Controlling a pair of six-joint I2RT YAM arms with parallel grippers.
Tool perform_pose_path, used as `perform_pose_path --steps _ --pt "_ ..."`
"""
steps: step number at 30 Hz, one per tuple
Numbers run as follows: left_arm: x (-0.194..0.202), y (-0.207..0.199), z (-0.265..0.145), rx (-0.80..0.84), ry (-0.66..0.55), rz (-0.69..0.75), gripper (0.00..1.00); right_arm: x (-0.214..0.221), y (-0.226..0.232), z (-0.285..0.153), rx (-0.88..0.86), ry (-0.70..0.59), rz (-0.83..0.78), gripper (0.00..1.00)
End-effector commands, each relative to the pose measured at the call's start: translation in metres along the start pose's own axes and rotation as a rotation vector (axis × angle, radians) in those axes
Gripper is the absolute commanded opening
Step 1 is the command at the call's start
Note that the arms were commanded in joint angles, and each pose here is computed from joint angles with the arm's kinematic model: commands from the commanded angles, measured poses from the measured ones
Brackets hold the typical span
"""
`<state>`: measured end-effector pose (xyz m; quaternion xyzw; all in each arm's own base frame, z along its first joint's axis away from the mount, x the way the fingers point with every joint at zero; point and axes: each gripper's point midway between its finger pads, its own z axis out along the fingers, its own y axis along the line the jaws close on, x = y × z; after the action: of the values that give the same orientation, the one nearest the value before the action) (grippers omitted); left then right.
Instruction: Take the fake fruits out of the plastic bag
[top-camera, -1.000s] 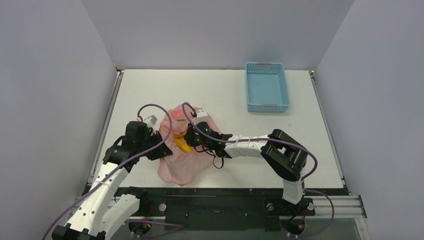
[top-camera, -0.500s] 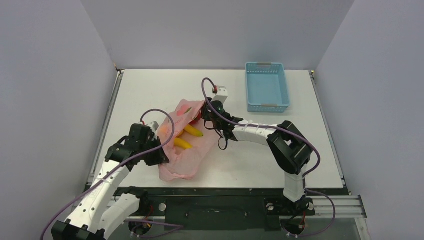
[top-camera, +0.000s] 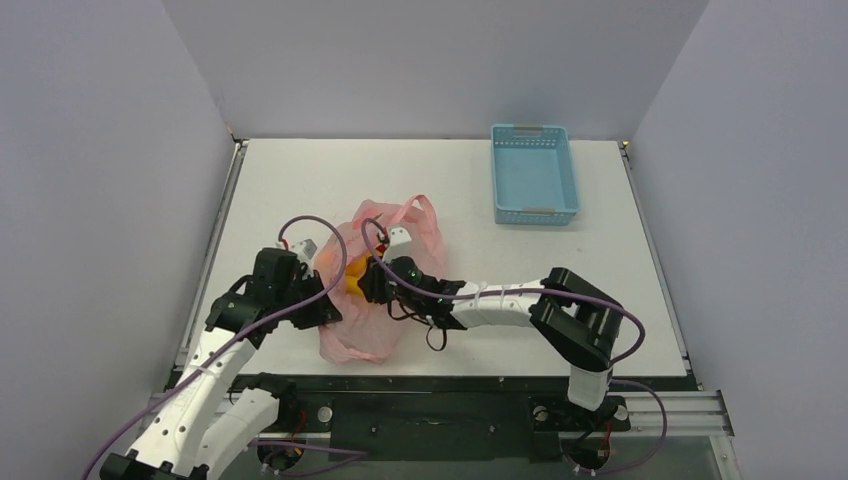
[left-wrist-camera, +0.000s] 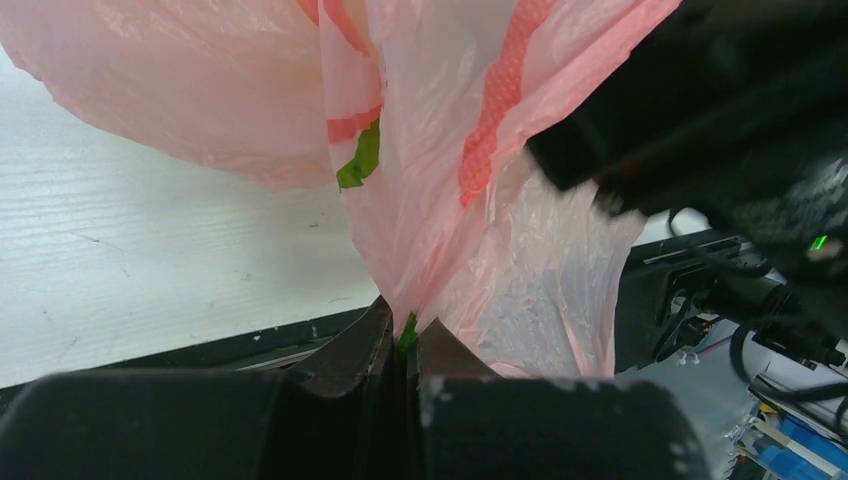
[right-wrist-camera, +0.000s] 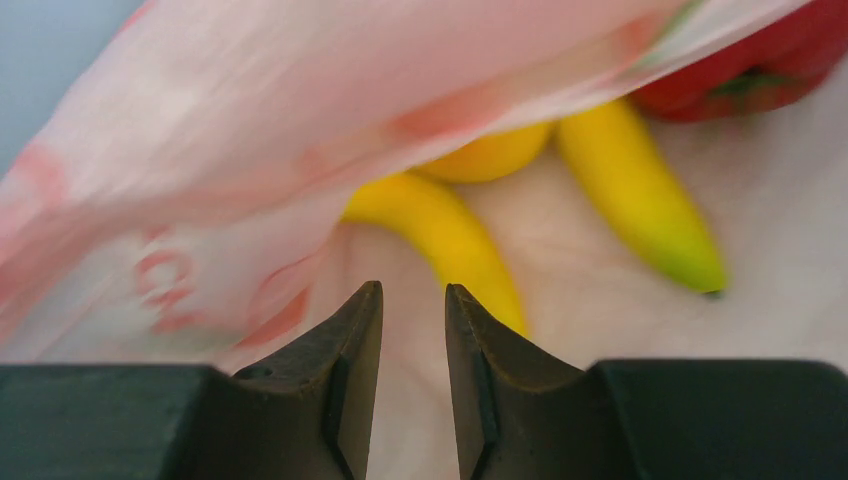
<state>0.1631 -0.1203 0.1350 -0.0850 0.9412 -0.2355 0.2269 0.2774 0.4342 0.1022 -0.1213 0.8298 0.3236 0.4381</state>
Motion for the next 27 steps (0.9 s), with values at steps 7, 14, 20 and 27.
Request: perform_pose_path --steps 7,14,20,27 --pt "-0.012 -0.001 0.001 -0.021 -0.032 0.002 0.00 0.063 0.058 0.001 -0.183 0.100 0.055 0.26" --pt "-0.005 0.006 0.005 -0.052 0.005 -0.007 0.00 0.080 0.052 0.018 -0.168 0.154 0.021 0.26" --pt "-0.002 0.012 0.004 -0.083 0.013 -0.015 0.00 0.117 0.033 0.031 -0.095 0.205 0.010 0.26" --pt "-0.012 0.004 -0.006 -0.055 -0.051 -0.009 0.33 0.067 0.035 0.008 -0.062 0.110 -0.024 0.28"
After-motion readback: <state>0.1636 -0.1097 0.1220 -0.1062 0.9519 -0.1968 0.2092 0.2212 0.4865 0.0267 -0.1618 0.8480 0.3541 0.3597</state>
